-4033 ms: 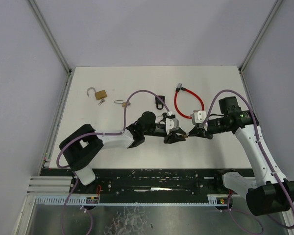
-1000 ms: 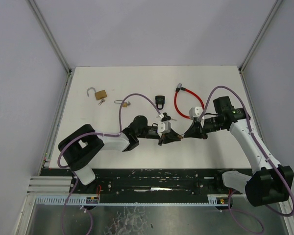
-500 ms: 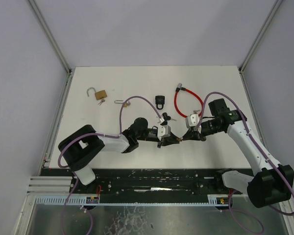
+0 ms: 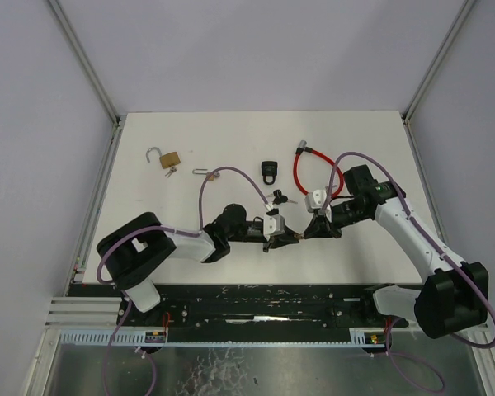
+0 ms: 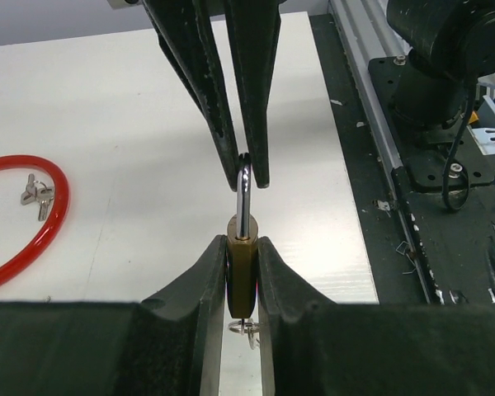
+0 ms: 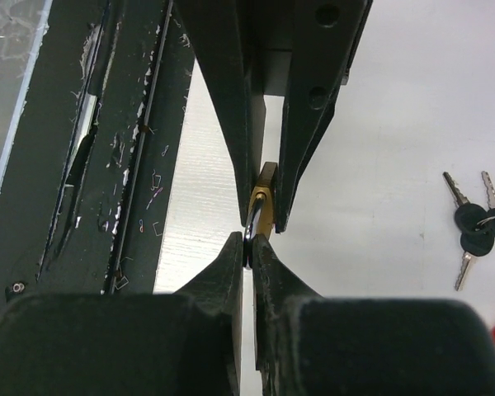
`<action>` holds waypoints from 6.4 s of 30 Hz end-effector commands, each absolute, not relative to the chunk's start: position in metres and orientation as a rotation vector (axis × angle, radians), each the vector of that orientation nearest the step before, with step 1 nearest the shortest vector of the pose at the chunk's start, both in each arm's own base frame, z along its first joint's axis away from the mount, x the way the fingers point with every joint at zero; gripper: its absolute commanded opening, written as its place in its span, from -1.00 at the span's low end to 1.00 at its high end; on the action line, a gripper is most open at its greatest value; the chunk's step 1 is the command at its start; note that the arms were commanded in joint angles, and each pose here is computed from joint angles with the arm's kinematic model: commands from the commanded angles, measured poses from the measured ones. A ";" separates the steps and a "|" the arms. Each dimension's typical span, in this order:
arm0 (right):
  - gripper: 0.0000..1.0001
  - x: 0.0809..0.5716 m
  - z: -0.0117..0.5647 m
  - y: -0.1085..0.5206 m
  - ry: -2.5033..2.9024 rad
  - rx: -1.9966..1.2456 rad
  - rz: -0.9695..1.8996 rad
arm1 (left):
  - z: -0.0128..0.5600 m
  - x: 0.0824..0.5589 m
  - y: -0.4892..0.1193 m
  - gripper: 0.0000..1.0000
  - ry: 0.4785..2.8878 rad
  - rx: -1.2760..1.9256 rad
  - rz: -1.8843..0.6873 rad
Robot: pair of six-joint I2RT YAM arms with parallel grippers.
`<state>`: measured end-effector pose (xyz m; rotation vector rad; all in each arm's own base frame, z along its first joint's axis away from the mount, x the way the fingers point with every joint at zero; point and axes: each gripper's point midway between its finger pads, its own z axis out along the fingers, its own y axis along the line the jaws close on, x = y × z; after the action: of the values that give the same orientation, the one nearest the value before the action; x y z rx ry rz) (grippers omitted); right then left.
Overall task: Lock with the key
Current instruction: Lock the lock, then place the key at the center of the board.
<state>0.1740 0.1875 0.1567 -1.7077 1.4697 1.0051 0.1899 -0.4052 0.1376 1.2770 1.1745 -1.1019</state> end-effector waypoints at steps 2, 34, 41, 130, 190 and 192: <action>-1.00 0.173 0.156 0.194 1.557 -1.662 1.070 | 0.228 0.206 -0.406 -0.99 0.874 1.098 -0.975; -1.00 0.187 0.109 0.241 1.721 -1.639 1.273 | 0.256 0.233 -0.407 -1.00 0.775 1.003 -1.118; -1.00 0.178 0.090 0.241 1.782 -1.651 1.316 | 0.264 0.261 -0.397 -1.00 0.786 0.933 -1.106; -1.00 0.214 0.227 0.148 1.740 -1.090 1.140 | 0.178 0.227 -0.429 0.01 1.391 0.690 -1.469; -0.95 0.297 0.169 0.044 2.160 -0.641 0.516 | 0.114 0.273 -0.445 -1.00 1.807 0.592 -1.282; -0.94 0.296 0.161 0.043 2.197 -0.647 0.532 | 0.108 0.274 -0.449 -1.00 1.833 0.612 -1.252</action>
<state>0.2908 0.0486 0.1665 -0.6307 2.1695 0.5474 0.2700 -0.4429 0.1340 0.5801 1.7324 -1.3562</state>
